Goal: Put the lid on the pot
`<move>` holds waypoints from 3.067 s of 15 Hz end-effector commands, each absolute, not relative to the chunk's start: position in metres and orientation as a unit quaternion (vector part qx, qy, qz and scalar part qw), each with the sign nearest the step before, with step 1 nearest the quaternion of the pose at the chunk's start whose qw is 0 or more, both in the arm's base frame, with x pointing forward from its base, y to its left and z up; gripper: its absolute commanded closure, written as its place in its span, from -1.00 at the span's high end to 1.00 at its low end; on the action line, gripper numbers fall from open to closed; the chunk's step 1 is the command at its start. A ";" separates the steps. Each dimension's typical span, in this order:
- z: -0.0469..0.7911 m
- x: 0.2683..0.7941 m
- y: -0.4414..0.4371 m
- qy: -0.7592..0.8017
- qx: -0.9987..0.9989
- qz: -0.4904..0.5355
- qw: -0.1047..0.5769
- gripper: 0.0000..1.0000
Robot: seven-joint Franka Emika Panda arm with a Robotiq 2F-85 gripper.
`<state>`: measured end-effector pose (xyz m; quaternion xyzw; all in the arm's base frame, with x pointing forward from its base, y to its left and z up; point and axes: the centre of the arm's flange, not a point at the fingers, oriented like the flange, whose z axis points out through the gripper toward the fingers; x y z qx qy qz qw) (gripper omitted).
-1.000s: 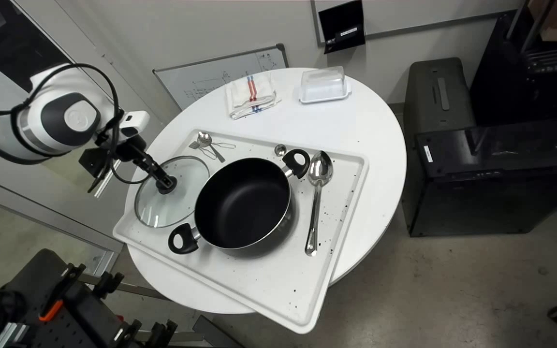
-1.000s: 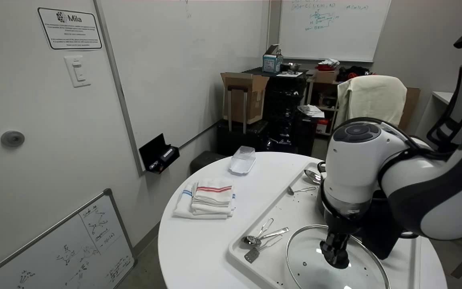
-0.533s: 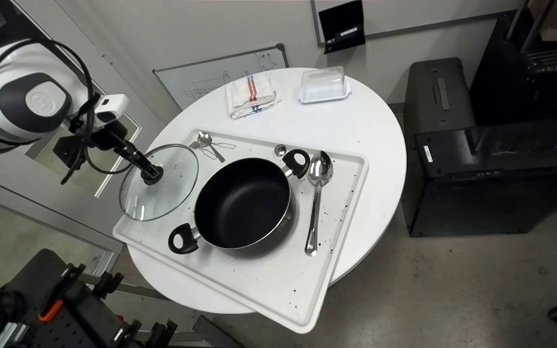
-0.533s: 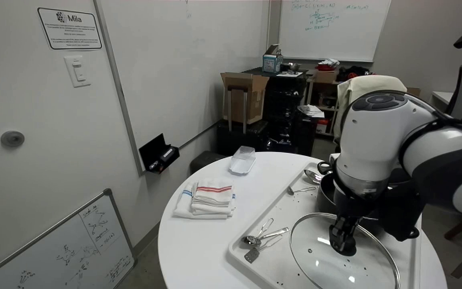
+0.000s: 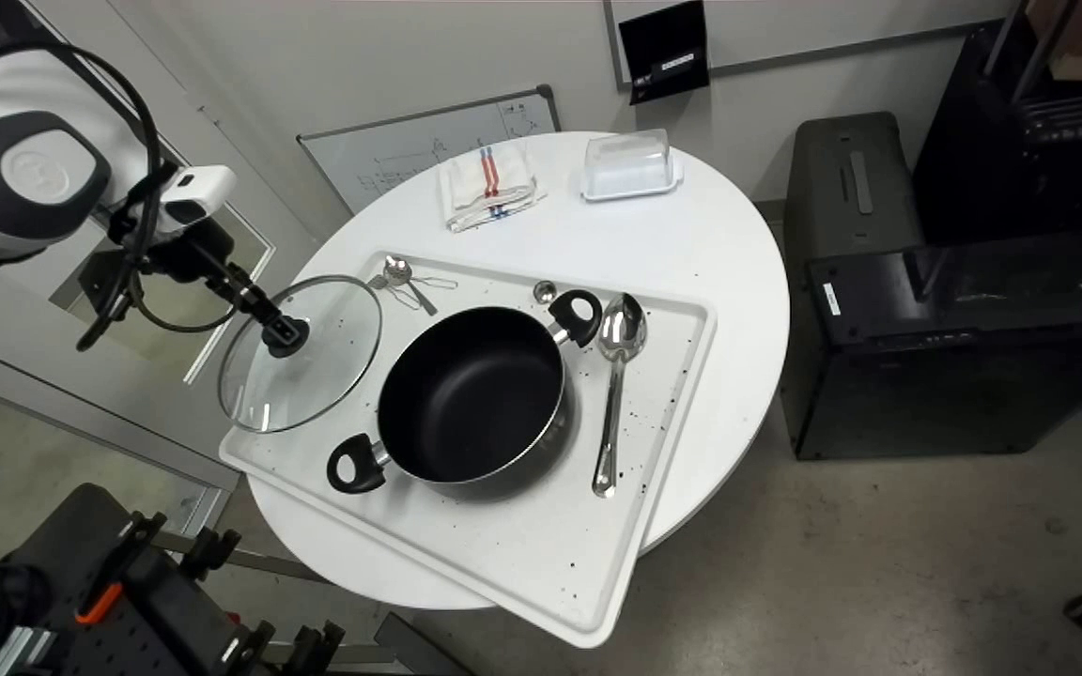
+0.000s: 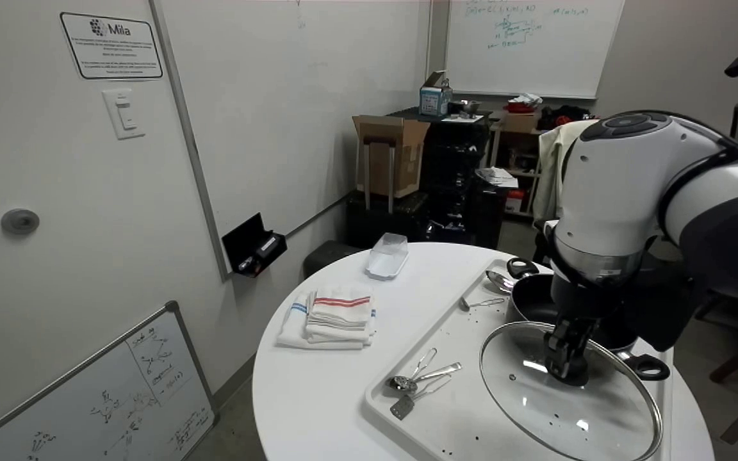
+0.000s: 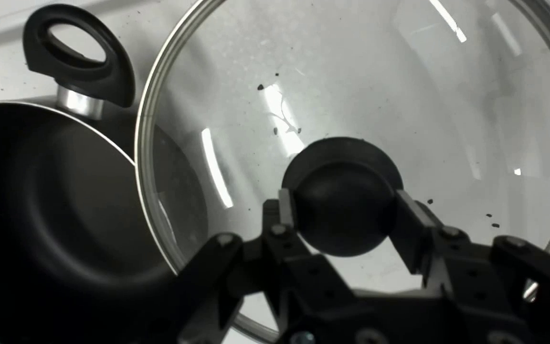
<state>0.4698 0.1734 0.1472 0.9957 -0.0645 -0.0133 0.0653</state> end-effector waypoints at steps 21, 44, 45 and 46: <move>0.194 0.499 -0.017 -0.259 0.963 -0.015 0.077 -0.50; 0.146 0.547 -0.065 -0.337 0.937 -0.028 0.092 -0.50; 0.145 0.545 -0.065 -0.338 0.936 -0.030 0.091 -0.50; 0.144 0.543 -0.066 -0.338 0.936 -0.031 0.091 -0.50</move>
